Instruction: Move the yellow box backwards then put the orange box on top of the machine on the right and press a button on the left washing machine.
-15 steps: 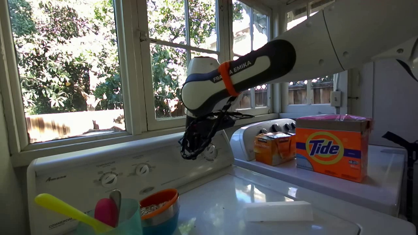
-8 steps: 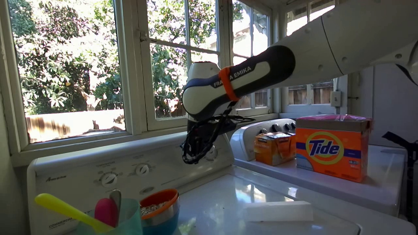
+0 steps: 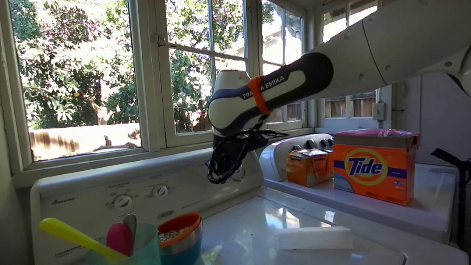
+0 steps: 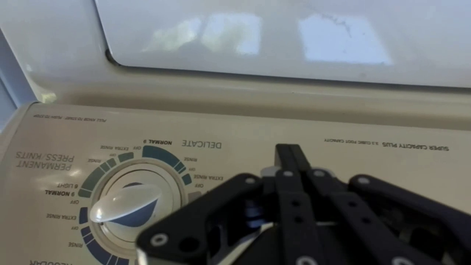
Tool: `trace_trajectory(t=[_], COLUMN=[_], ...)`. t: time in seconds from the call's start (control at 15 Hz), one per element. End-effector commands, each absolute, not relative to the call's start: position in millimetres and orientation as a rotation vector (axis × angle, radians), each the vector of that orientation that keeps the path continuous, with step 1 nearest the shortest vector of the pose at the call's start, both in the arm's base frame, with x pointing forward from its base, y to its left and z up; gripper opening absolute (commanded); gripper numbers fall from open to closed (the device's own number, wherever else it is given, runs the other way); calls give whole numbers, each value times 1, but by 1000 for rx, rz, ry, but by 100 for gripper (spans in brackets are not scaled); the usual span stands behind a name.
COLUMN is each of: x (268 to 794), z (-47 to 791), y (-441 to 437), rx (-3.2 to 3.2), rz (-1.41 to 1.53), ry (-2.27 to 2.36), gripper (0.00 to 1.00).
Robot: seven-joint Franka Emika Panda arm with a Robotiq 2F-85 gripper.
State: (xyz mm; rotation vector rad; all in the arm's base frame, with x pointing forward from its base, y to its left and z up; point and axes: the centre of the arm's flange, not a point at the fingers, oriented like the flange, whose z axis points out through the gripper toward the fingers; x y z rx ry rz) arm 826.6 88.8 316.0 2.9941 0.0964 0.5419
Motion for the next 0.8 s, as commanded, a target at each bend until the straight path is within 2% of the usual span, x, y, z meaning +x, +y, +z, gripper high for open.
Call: trace_trajectory(t=[0.0,0.73], x=[851,860], z=[307,316], y=[79,100], rx=[2978,2953], rz=[605,768], ry=[104,285], gripper=[0,0])
